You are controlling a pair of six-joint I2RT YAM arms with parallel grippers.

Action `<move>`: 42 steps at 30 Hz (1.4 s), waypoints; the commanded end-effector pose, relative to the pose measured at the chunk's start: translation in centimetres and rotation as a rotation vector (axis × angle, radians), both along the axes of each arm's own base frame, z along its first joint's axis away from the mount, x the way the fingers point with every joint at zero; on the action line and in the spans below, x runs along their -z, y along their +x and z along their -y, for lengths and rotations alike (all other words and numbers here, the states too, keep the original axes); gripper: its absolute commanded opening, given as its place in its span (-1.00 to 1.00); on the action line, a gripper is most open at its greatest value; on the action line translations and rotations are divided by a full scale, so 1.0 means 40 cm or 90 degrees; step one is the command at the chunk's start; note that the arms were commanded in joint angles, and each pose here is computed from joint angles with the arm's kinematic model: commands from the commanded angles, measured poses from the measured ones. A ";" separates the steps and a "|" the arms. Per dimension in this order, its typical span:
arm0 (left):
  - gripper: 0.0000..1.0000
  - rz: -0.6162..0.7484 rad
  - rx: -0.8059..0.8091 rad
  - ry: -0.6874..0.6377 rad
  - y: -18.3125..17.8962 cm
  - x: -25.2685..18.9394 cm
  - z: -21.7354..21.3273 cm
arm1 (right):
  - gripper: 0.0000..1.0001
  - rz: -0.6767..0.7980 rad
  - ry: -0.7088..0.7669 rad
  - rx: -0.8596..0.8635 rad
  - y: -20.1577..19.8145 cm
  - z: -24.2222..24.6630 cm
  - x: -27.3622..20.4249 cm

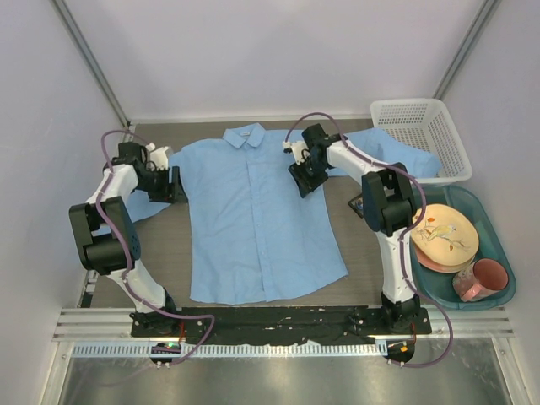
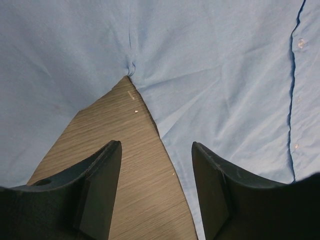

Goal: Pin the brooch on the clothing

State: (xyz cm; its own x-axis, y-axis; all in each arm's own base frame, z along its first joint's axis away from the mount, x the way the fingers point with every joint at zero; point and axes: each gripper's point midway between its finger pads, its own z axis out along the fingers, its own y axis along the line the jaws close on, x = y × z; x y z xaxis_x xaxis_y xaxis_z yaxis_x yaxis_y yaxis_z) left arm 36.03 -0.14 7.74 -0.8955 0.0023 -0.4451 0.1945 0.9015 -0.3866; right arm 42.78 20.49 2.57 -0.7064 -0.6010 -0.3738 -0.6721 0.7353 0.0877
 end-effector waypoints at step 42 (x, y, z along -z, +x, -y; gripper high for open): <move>0.39 0.083 0.151 0.059 -0.070 -0.091 0.197 | 0.66 0.057 -0.008 -0.076 -0.346 0.037 -0.221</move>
